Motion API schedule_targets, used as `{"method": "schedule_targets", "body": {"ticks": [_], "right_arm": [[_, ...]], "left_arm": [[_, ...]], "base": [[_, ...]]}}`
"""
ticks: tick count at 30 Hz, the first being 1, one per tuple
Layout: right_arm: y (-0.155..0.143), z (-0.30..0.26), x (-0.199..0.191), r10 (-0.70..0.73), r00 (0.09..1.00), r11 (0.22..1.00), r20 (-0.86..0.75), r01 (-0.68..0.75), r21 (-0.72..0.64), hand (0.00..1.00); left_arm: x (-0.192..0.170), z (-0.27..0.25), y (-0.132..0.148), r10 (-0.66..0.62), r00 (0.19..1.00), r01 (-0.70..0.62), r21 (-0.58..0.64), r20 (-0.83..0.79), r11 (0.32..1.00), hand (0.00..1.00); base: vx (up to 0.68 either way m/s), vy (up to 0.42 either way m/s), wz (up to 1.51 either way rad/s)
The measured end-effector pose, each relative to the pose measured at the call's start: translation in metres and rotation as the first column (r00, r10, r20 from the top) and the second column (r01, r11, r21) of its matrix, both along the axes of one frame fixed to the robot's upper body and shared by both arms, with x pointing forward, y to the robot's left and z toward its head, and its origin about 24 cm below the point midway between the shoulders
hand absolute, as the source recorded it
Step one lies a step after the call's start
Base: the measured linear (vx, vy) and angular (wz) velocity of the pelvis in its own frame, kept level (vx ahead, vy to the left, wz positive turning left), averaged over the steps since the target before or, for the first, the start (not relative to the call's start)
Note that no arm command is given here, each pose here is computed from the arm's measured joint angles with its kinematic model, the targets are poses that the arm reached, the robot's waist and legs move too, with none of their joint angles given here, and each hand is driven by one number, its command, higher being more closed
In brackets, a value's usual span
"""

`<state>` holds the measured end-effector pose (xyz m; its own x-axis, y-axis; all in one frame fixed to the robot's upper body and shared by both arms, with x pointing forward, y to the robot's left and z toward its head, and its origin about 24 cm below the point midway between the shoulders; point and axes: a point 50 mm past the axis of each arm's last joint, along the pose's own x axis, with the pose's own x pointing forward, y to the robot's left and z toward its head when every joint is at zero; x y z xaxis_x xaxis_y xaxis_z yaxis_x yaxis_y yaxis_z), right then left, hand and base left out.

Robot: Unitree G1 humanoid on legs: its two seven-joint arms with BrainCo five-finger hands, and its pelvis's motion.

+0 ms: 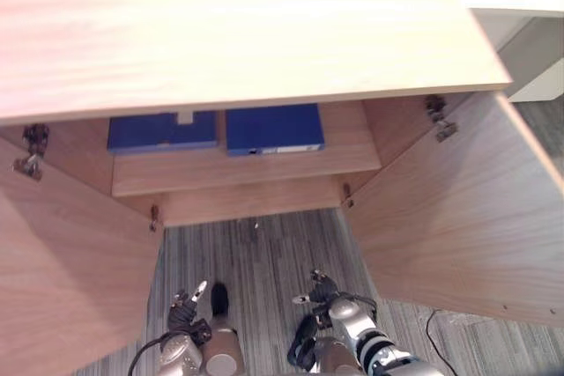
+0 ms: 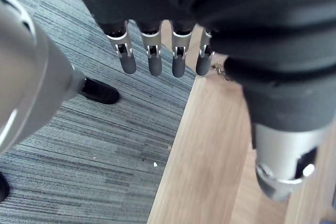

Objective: Walk over to the cabinet, pick up the folder, carry it to the office cabinet, place the folder inside the office cabinet, then close the office cabinet door

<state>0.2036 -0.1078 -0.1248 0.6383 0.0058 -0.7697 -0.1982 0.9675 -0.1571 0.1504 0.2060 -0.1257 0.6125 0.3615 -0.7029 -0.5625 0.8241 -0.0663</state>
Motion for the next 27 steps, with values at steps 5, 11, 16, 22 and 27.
{"method": "schedule_targets", "body": {"ticks": [5,11,16,22,27], "right_arm": [[-0.009,-0.010,-0.019,-0.045,0.999,0.999,-0.029,0.045,-0.019,0.00],[-0.034,-0.027,-0.054,-0.267,0.955,0.964,-0.131,0.265,-0.031,0.00],[-0.062,-0.031,-0.068,-0.407,0.899,0.913,-0.163,0.401,-0.071,0.00],[-0.054,-0.033,-0.071,-0.407,0.896,0.913,-0.177,0.406,-0.046,0.00],[-0.072,-0.035,-0.082,-0.506,0.840,0.861,-0.193,0.505,-0.059,0.00]], "left_arm": [[-0.009,-0.007,0.003,-0.008,0.998,0.010,0.025,-0.063,1.000,0.00],[-0.029,-0.018,0.006,-0.015,0.985,0.028,0.069,-0.172,0.997,0.00],[-0.026,-0.020,-0.005,-0.104,0.974,0.121,0.075,-0.203,0.990,0.00],[-0.024,-0.021,-0.006,-0.121,0.970,0.140,0.078,-0.211,0.987,0.00],[-0.031,-0.024,-0.006,-0.134,0.962,0.155,0.075,-0.238,0.985,0.00]], "base": [[0.01,-0.004,-0.18],[-0.07,0.022,-0.05],[0.02,0.122,0.03],[0.10,0.116,-0.04],[0.12,0.153,-0.15]]}}
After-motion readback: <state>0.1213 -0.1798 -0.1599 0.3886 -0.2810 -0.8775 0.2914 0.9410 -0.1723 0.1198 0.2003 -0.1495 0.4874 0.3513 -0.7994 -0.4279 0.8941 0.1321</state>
